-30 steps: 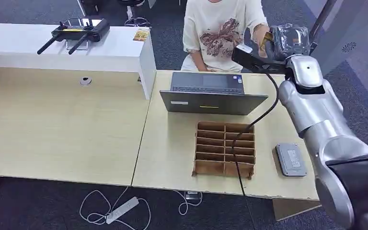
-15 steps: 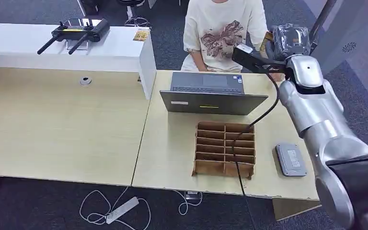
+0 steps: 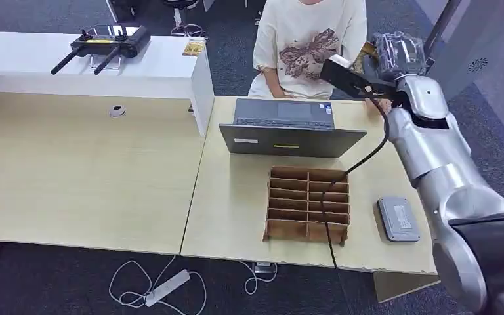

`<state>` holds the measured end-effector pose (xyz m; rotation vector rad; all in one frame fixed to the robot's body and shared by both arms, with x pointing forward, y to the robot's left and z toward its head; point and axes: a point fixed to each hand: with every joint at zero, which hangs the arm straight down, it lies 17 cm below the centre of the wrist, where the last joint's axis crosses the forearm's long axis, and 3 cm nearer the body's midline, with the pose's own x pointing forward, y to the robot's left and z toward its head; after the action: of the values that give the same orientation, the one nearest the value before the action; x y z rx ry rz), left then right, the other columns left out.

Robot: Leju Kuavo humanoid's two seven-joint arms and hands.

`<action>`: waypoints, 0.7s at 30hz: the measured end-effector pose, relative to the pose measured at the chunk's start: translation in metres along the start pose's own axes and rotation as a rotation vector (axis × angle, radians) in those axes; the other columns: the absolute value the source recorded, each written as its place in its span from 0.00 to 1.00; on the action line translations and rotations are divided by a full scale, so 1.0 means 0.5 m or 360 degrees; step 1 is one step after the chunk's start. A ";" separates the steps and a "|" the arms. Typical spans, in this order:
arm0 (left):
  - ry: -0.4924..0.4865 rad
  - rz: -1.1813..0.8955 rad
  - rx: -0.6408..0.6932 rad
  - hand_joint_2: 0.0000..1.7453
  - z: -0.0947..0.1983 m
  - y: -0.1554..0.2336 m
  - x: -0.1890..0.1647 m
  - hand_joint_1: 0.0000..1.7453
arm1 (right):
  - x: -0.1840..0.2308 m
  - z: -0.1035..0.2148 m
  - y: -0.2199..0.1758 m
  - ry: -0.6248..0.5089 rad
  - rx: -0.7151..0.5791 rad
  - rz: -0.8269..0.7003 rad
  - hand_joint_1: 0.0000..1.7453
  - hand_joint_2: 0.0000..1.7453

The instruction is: Pass the card to the sensor for recognition and then transmit it.

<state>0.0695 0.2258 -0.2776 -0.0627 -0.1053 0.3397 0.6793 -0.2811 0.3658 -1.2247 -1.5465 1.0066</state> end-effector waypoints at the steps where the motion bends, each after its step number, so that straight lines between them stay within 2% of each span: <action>1: 0.0002 0.0015 0.0007 0.00 0.000 0.002 0.000 0.00 | 0.011 0.004 0.016 -0.0052 0.0067 -0.0147 1.00 1.00; 3: 0.0007 0.0041 0.0022 0.00 -0.001 0.006 -0.002 0.00 | 0.029 0.029 0.047 -0.0188 0.0213 -0.0649 1.00 1.00; 5: 0.0009 0.0050 0.0026 0.00 -0.001 0.007 -0.008 0.00 | 0.016 0.056 0.045 -0.0273 0.0244 -0.1098 1.00 1.00; 8: 0.0019 0.0059 0.0036 0.00 -0.001 0.014 -0.022 0.00 | -0.051 0.086 0.025 -0.0275 0.0204 -0.1455 1.00 1.00; 13: 0.0015 0.0061 0.0048 0.00 -0.001 0.017 -0.020 0.00 | -0.144 0.119 -0.003 -0.0237 0.0109 -0.1651 1.00 1.00; 21: 0.0014 0.0064 0.0048 0.00 -0.001 0.016 -0.020 0.00 | -0.210 0.150 -0.028 -0.0229 0.0019 -0.1814 1.00 1.00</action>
<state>0.0577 0.2301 -0.2798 -0.0365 -0.0901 0.3814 0.6153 -0.3917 0.3425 -0.1143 -1.9351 0.3253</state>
